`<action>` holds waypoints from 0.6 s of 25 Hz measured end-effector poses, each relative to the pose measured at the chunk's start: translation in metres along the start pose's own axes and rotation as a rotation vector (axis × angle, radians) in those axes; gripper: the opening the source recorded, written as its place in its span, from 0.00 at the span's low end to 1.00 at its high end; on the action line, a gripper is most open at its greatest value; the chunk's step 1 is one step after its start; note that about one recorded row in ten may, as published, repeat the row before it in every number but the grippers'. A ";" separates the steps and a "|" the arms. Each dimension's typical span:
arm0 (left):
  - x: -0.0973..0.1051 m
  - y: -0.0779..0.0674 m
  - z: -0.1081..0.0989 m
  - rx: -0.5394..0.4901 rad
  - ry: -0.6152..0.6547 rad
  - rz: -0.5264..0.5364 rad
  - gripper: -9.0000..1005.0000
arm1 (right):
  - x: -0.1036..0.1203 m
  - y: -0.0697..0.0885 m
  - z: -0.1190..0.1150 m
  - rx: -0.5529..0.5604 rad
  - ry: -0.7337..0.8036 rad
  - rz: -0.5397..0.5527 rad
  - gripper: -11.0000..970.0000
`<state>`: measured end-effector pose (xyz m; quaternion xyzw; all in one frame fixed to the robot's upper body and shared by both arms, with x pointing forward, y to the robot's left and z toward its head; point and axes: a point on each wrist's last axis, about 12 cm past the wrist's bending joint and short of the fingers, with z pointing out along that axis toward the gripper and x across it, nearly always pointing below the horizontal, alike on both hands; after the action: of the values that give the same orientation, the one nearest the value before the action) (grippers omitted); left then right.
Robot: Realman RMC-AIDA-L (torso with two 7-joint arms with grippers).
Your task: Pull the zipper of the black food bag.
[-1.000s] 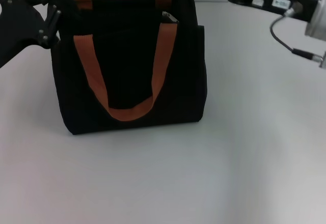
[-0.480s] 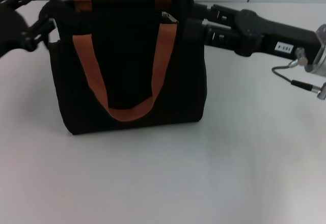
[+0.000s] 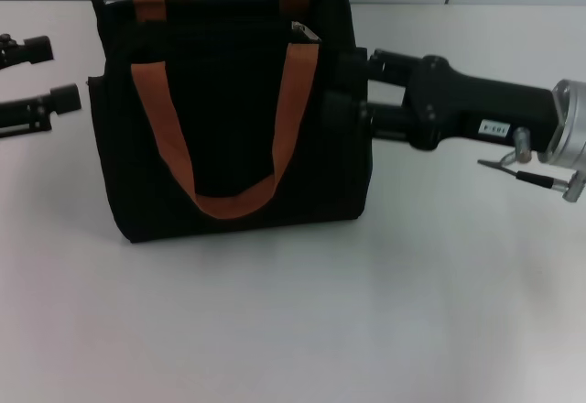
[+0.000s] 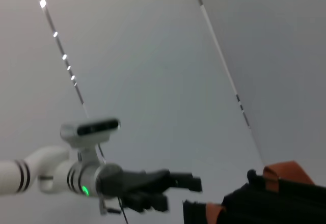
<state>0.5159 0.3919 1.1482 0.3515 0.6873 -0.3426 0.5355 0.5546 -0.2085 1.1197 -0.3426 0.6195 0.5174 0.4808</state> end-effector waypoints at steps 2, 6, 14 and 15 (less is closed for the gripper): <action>-0.001 -0.008 0.002 0.062 -0.028 -0.001 0.76 | 0.004 0.002 -0.001 -0.005 0.008 -0.041 0.79; 0.009 -0.032 0.018 0.201 -0.104 0.006 0.83 | 0.023 0.007 -0.003 -0.013 0.004 -0.115 0.79; 0.045 -0.062 0.059 0.329 -0.111 -0.013 0.83 | 0.048 0.017 -0.004 -0.045 0.028 -0.246 0.80; 0.052 -0.066 0.065 0.329 -0.094 -0.016 0.83 | 0.052 0.019 -0.003 -0.056 0.039 -0.255 0.81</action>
<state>0.4829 0.3084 1.0913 0.4122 0.5989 -0.4709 0.4997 0.5209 -0.2032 1.0758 -0.4418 0.5654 0.4626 0.5208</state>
